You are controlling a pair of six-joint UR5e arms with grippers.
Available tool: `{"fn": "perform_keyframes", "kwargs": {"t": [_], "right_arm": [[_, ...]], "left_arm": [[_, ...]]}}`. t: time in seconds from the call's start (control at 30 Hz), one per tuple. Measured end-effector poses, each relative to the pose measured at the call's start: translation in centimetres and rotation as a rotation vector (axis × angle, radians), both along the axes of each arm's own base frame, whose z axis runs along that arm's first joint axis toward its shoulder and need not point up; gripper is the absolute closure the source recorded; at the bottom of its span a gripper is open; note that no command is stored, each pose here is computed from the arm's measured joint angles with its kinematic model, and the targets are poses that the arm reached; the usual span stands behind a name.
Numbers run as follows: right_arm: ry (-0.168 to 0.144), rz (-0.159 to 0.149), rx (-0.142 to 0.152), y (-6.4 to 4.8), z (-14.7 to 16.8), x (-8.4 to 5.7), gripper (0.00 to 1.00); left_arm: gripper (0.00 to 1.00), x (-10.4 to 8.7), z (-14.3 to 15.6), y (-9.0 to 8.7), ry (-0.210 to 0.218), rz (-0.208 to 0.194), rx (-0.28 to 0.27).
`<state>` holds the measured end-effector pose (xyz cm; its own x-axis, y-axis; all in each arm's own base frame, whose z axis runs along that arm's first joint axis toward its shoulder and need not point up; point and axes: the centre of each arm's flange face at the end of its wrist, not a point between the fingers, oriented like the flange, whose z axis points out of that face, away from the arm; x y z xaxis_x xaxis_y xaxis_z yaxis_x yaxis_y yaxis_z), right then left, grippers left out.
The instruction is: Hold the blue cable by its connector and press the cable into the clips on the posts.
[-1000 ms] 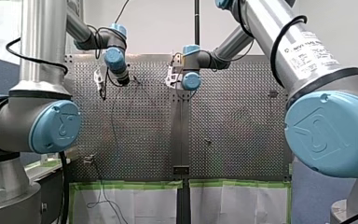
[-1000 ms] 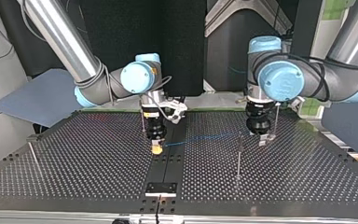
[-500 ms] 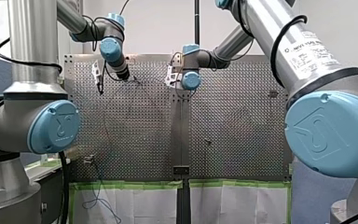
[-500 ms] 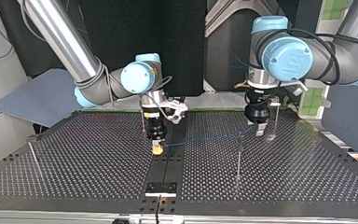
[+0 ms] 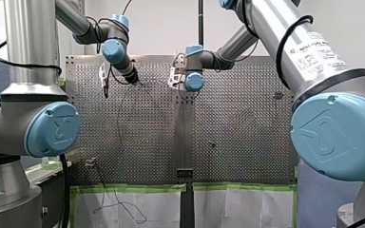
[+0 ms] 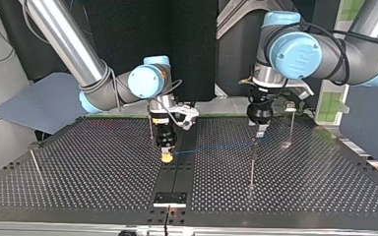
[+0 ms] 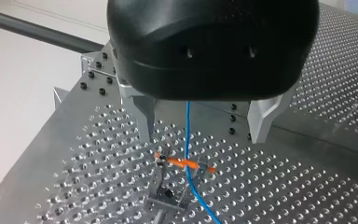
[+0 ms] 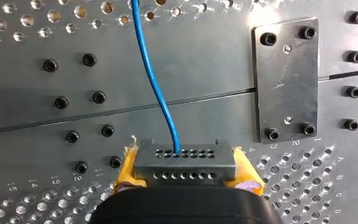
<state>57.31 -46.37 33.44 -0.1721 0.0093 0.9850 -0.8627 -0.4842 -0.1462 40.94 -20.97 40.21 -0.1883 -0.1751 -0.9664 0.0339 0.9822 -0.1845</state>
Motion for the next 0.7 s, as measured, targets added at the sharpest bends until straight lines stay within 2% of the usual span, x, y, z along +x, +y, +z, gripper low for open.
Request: {"fn": "perform_keyframes", "kwargs": {"t": [0.43, 0.7], "right_arm": [[-0.001, 0.001, 0.0, 0.03, 0.01, 0.04, 1.0], [-0.001, 0.001, 0.001, 0.02, 0.01, 0.03, 1.0]], "left_arm": [[0.0, 0.4, 0.31, 0.33, -0.042, 0.051, 0.029], [0.0, 0.42, 0.33, 0.38, -0.046, 0.054, 0.062]]}}
